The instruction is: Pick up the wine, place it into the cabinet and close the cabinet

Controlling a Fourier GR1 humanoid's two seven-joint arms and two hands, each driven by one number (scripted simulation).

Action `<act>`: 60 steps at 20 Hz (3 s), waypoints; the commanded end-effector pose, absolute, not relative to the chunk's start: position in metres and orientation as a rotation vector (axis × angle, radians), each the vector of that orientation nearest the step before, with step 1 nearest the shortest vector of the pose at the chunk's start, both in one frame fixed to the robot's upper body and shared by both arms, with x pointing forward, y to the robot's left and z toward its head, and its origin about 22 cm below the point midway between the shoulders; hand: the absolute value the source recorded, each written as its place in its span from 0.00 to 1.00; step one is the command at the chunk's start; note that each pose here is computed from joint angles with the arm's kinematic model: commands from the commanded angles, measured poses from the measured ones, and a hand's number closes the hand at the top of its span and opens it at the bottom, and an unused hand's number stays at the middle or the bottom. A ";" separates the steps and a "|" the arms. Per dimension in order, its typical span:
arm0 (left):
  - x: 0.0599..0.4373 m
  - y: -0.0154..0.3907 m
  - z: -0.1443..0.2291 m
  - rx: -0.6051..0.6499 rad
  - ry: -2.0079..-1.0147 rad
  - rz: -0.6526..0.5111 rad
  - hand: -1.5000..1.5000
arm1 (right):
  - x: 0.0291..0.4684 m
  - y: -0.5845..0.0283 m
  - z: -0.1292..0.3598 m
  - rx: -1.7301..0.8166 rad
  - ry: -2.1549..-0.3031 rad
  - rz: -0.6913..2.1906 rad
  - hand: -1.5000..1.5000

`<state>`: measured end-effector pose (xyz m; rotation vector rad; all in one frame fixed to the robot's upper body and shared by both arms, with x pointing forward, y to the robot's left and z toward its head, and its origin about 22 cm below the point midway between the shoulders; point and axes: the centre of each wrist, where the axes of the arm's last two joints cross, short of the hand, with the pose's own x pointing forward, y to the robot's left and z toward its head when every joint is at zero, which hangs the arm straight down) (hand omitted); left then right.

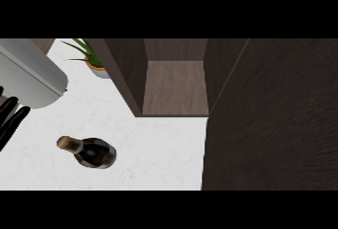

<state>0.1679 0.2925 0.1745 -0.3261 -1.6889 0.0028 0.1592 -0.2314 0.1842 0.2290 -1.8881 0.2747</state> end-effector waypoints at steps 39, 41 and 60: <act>0.209 0.344 0.002 -0.351 -1.550 0.032 0.00 | 0.126 -0.240 0.216 0.275 -1.953 0.310 0.00; 0.222 0.337 0.001 -0.330 -1.552 0.019 0.00 | 0.121 -0.239 0.215 0.272 -1.940 0.298 0.00; 0.211 0.344 -0.068 -0.391 -1.509 -0.004 0.00 | 0.143 -0.225 0.217 0.307 -1.945 0.288 0.00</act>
